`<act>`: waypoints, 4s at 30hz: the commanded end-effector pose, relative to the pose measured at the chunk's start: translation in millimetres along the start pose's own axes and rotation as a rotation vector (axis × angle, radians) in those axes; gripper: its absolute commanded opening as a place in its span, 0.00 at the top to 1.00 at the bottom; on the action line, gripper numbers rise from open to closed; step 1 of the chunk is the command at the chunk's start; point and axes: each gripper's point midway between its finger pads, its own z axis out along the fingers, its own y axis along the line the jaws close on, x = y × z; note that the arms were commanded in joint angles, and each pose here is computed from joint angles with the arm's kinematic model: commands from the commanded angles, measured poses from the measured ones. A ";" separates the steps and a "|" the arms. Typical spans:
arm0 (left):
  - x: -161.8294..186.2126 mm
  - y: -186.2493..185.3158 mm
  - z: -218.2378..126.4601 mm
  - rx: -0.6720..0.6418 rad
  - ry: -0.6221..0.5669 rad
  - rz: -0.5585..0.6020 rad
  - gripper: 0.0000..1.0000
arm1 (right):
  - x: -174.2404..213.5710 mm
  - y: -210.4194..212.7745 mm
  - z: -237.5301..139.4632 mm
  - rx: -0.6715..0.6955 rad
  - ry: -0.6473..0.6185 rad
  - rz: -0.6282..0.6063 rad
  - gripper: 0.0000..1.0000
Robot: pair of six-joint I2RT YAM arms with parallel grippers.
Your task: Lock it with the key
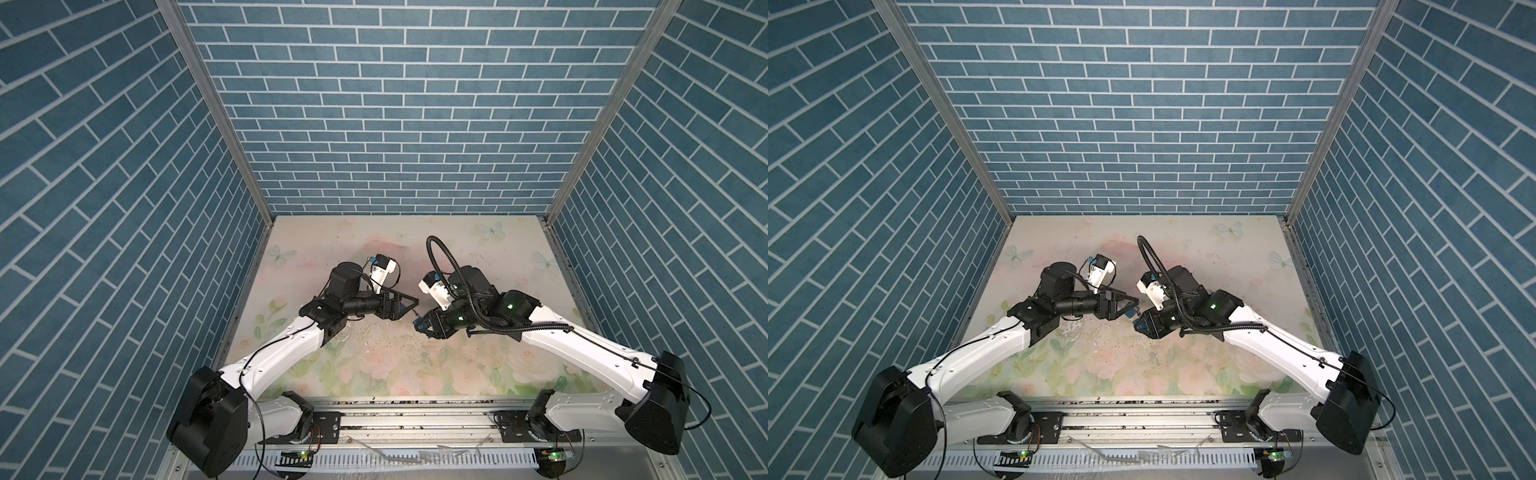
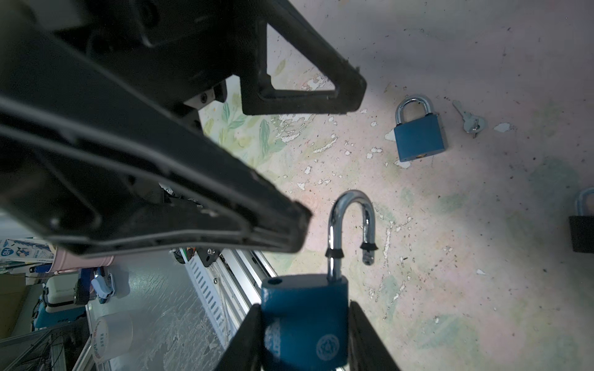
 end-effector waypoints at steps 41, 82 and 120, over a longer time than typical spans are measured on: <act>-0.7 -25.9 -1.8 0.162 0.006 0.015 0.44 | -46.1 1.4 -13.9 -0.074 -0.183 -0.031 1.00; -18.0 4.8 -12.5 0.050 -0.035 -0.045 0.66 | -39.5 -1.6 -7.4 -0.088 -0.160 -0.018 1.00; -8.9 7.1 -7.6 0.103 -0.006 -0.080 0.74 | -49.8 1.3 -5.5 -0.100 -0.172 -0.022 1.00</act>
